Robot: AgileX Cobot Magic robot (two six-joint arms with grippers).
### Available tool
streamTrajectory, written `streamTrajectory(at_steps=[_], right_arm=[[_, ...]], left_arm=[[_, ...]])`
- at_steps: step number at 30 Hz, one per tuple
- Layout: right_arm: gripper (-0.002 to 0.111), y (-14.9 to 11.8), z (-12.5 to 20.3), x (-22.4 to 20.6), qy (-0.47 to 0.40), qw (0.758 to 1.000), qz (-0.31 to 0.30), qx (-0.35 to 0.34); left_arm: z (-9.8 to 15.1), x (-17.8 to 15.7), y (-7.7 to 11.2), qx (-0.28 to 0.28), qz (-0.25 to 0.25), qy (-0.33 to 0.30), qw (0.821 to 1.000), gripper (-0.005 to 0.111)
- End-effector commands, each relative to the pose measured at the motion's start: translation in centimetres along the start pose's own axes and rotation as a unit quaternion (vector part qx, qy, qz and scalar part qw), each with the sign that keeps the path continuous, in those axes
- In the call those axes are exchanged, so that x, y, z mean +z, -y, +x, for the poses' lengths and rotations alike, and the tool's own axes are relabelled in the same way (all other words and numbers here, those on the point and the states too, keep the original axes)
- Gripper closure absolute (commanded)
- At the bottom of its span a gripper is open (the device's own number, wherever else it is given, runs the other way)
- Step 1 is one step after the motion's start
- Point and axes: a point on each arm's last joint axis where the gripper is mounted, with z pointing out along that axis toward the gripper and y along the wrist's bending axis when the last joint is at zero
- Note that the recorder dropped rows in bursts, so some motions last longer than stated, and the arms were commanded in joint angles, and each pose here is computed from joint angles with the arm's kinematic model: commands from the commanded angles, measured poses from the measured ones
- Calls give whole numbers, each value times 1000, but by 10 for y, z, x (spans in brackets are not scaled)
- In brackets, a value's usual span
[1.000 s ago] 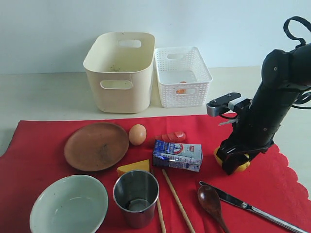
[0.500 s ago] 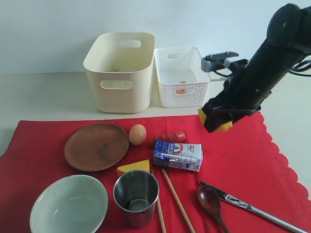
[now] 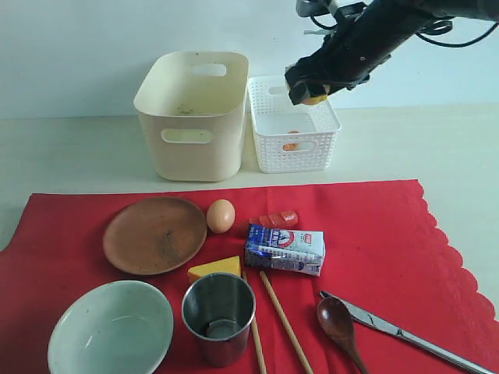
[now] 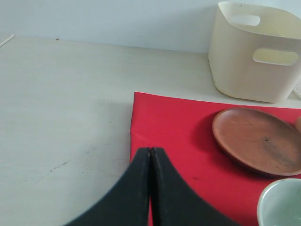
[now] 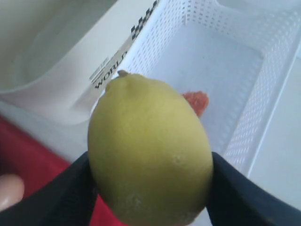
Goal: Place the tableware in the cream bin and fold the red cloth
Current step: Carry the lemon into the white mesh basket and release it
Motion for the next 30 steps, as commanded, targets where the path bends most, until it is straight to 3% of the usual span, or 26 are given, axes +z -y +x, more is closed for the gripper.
streamTrajectory(at_steps=[1,7,14,19,26,30], right_arm=[[108,15,-23,40,33,999,8,-3],[108,31,-29,99,54,998,12,-8],[106,36,-17,127,39,999,10,-29],[85,37,-11,135,32,999,9,-32],[42,36,-17,130,38,999,9,-35],[35,33,-25,119,31,999,-2,-36]], left_arm=[[0,0,0,1,0,7,1000,107],[0,0,0,1,0,7,1000,107],[0,0,0,1,0,7,1000,107],[0,0,0,1,0,7,1000,107],[0,0,0,1,0,7,1000,107],[0,0,0,1,0,7,1000,107]])
